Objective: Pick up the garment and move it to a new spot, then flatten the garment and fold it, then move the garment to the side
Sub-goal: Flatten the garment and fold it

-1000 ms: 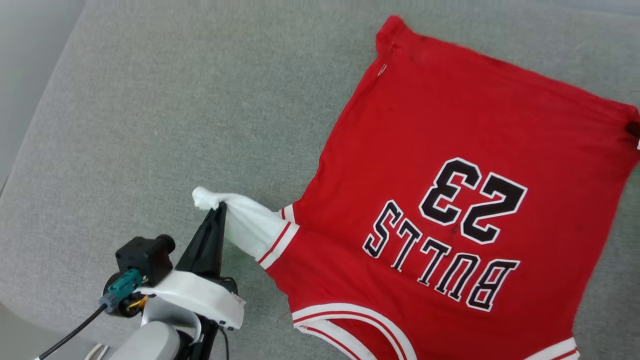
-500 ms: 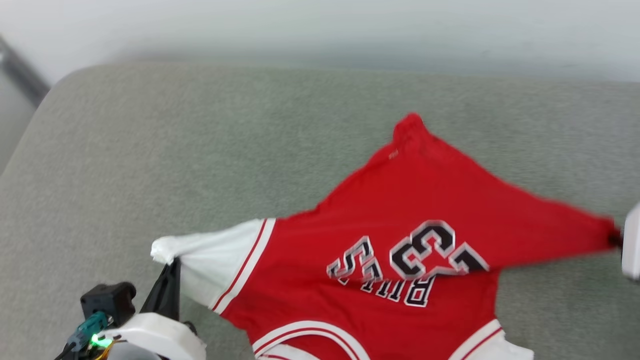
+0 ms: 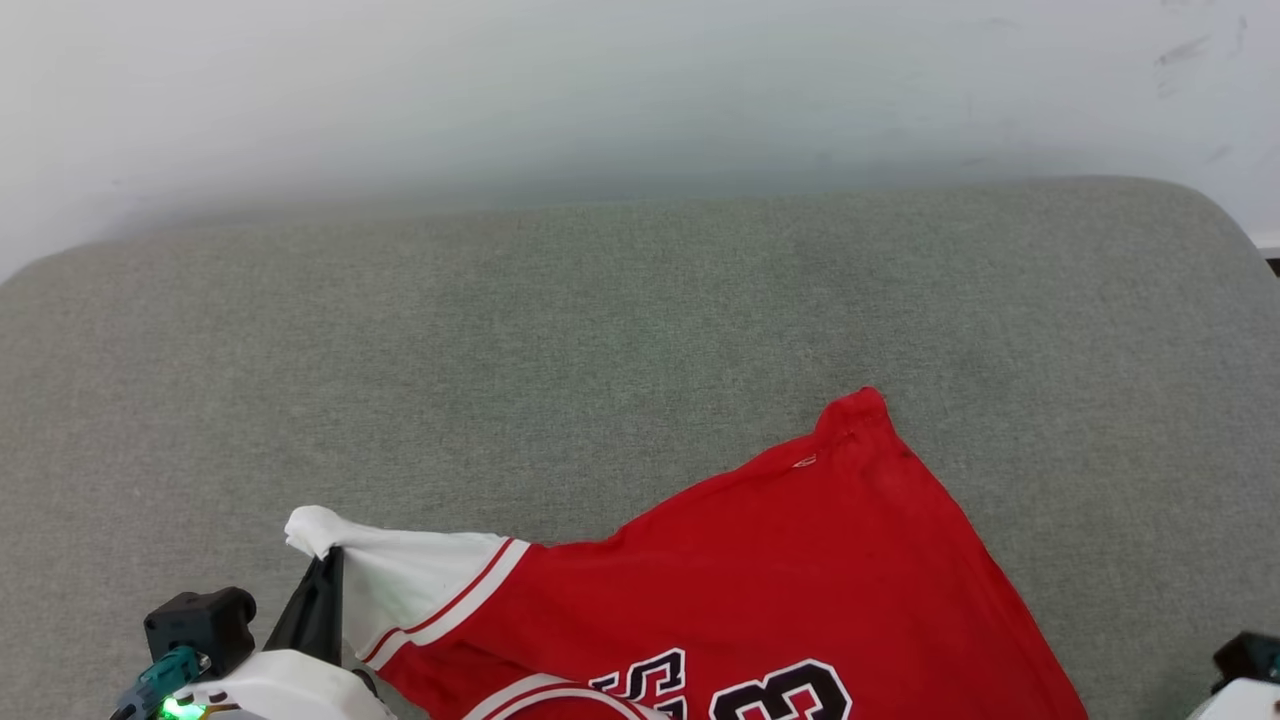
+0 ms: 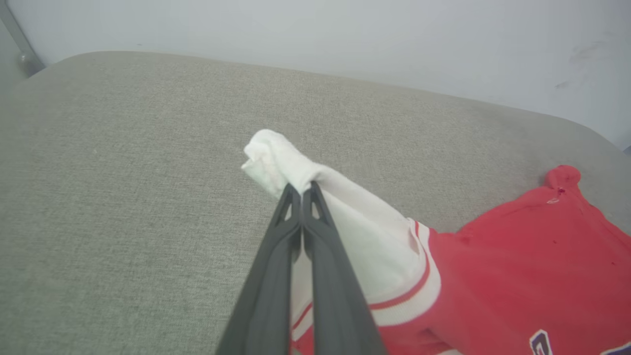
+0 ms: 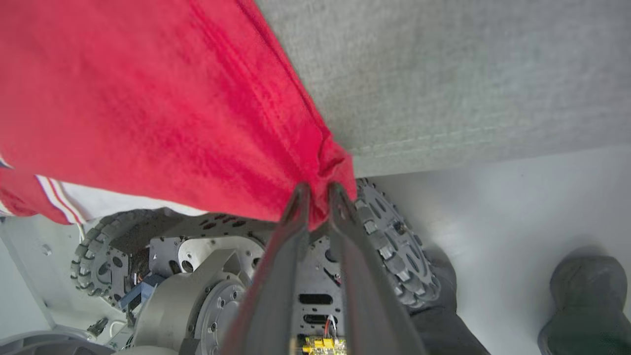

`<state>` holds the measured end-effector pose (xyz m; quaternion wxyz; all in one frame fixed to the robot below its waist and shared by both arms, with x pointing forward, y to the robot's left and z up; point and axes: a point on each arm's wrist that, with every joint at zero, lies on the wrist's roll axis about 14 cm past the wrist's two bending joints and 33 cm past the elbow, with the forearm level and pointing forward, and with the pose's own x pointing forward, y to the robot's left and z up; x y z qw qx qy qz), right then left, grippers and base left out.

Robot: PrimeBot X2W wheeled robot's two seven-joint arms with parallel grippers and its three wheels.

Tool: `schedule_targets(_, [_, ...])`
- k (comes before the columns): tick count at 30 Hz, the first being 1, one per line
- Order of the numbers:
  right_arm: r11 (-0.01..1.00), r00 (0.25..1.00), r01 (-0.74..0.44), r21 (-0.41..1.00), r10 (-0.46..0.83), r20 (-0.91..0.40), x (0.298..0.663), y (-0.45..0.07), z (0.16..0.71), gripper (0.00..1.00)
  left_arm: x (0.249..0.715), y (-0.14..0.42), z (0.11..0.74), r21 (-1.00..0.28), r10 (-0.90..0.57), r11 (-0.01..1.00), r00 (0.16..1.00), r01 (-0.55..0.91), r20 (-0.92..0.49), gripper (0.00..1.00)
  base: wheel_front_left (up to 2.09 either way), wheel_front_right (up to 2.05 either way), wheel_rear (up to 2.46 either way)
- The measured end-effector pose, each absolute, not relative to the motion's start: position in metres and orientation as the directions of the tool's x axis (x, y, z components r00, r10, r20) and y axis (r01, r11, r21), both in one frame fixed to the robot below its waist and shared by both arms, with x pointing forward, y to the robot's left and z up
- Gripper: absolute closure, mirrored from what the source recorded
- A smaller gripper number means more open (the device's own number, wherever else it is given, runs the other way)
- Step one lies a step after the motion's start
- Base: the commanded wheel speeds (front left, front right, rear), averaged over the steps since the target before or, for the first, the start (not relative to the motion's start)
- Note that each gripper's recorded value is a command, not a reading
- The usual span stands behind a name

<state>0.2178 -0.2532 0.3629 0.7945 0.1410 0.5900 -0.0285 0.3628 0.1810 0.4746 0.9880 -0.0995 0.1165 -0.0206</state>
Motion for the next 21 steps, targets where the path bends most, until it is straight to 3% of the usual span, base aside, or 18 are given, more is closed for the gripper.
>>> schedule_targets(3, [0.958,0.436,0.209,0.198,0.09,-0.895,0.241,-0.257,0.377,0.0,0.364,0.179,0.471,-0.2,-0.075,0.98,0.968,0.027,-0.241,1.0,0.0,0.0,0.0])
schedule_targets(7, [0.963,0.691,0.184,0.196,0.015,-0.723,0.3,-0.271,0.416,0.0,0.368,0.176,0.47,-0.197,-0.088,0.98,0.965,0.039,-0.247,1.0,0.0,0.0,0.0])
schedule_targets(11, [0.968,0.827,0.139,0.208,0.002,-0.562,0.353,-0.267,0.443,0.0,0.379,0.171,0.476,-0.192,-0.11,0.979,0.968,0.067,-0.227,1.0,0.0,0.0,0.0])
schedule_targets(16, [0.977,0.86,0.041,0.208,0.072,-0.505,0.408,-0.247,0.449,0.0,0.4,0.169,0.477,-0.187,-0.126,0.979,0.969,0.087,-0.211,1.0,0.0,0.0,0.0])
schedule_targets(21, [0.976,0.763,-0.092,0.199,0.197,-0.615,0.445,-0.208,0.428,0.0,0.414,0.168,0.472,-0.192,-0.13,0.977,0.97,0.09,-0.207,1.0,0.0,0.0,0.0])
